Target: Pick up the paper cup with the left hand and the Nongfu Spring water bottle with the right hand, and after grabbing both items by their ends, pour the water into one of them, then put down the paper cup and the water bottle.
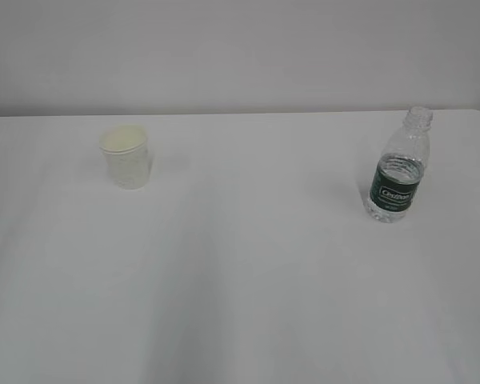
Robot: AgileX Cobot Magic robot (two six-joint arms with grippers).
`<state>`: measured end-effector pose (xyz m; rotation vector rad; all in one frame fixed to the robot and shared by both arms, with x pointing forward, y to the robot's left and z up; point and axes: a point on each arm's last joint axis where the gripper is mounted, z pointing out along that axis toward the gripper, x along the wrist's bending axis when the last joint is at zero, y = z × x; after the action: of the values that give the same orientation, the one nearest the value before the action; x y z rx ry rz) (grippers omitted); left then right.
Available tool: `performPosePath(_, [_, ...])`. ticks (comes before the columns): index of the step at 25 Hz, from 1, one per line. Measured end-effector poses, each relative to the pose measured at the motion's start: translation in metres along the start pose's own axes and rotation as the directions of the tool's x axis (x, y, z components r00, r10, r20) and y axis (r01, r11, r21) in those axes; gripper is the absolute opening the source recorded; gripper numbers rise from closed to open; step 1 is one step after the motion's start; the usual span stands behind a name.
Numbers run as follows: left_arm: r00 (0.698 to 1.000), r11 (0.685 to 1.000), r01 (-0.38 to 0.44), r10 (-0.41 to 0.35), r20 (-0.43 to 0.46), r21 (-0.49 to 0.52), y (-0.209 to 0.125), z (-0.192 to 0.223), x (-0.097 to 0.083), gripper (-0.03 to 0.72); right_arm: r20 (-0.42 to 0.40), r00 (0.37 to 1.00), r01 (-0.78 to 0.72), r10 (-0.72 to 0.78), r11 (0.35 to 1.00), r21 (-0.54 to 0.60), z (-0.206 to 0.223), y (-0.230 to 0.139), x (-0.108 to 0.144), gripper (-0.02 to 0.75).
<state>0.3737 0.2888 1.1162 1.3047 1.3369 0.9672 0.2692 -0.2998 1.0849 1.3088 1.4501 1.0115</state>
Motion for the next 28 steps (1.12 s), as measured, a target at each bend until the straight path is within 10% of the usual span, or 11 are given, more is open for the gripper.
performPosePath(28, [0.998,0.989,-0.040,0.045,0.031,-0.139,-0.004,0.086,-0.004,0.490,-0.008,1.000,-0.026,0.025,0.985,-0.172,0.092,0.042,0.000,0.514])
